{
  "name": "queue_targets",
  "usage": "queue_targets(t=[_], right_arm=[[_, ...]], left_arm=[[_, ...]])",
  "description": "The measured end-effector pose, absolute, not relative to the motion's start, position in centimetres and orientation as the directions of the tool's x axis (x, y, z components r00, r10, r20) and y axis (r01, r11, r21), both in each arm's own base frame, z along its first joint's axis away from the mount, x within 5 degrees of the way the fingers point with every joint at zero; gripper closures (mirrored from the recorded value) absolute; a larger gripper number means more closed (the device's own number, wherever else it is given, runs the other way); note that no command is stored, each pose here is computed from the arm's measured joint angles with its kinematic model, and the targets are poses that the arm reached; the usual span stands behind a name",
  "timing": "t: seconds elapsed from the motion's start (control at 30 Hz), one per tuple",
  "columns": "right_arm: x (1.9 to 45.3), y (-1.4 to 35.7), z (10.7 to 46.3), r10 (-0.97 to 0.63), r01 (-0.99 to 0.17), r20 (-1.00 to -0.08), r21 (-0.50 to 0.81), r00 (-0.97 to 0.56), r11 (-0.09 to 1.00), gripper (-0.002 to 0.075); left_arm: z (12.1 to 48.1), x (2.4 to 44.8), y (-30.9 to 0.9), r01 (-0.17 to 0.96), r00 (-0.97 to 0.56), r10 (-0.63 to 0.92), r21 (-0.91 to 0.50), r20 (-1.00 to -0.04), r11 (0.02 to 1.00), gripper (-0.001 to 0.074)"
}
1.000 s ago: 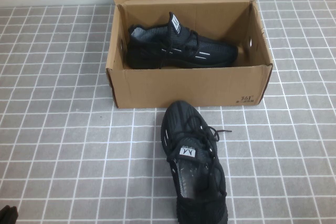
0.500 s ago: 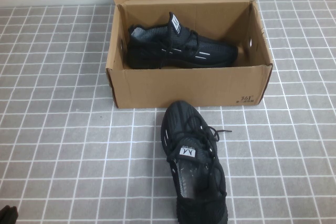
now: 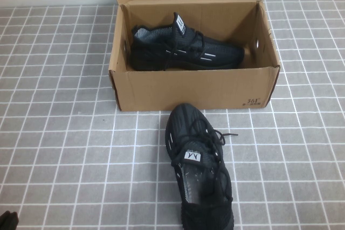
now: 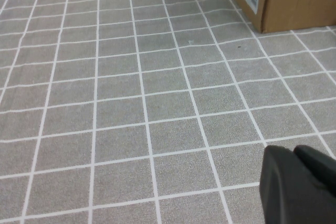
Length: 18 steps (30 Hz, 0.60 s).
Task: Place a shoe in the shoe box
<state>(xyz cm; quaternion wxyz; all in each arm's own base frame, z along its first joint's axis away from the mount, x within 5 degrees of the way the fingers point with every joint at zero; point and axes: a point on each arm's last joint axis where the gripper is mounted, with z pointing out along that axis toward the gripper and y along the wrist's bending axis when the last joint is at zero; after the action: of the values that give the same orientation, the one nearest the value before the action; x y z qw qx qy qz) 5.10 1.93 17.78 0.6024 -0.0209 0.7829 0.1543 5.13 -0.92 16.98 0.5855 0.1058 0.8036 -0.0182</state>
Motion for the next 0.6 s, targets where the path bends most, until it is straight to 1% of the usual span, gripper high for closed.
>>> queue_targets(t=[0.07,0.17,0.23,0.3,0.33,0.4,0.6], right_arm=[[5.1,2.0,18.0,0.209,-0.217,-0.942,0.269,-0.264,0.938,0.0742],[5.3,2.0,18.7,0.345,-0.207,-0.913,0.388,-0.217,0.898,0.0742],[5.4,1.9,19.3,0.467,-0.196,-0.866,0.497,-0.179,0.846,0.0742],[5.4,1.6,19.8,0.603,-0.182,-0.784,0.621,-0.146,0.763,0.0742],[5.4,1.5,20.0,0.643,-0.177,-0.754,0.657,-0.136,0.733,0.0742],[5.5,1.4,20.2,0.698,-0.169,-0.706,0.708,-0.12,0.686,0.0742],[5.5,1.4,20.2,0.762,-0.162,-0.635,0.771,-0.13,0.615,0.0742]], left_arm=[[17.0,5.1,-0.9,0.191,-0.292,0.149,0.095,-0.945,0.977,0.0736],[17.0,5.1,-0.9,0.191,-0.292,0.149,0.095,-0.945,0.977,0.0736],[17.0,5.1,-0.9,0.191,-0.292,0.149,0.095,-0.945,0.977,0.0736],[17.0,5.1,-0.9,0.191,-0.292,0.149,0.095,-0.945,0.977,0.0736],[17.0,5.1,-0.9,0.191,-0.292,0.149,0.095,-0.945,0.977,0.0736],[17.0,5.1,-0.9,0.191,-0.292,0.149,0.095,-0.945,0.977,0.0736],[17.0,5.1,-0.9,0.191,-0.292,0.149,0.095,-0.945,0.977,0.0736]])
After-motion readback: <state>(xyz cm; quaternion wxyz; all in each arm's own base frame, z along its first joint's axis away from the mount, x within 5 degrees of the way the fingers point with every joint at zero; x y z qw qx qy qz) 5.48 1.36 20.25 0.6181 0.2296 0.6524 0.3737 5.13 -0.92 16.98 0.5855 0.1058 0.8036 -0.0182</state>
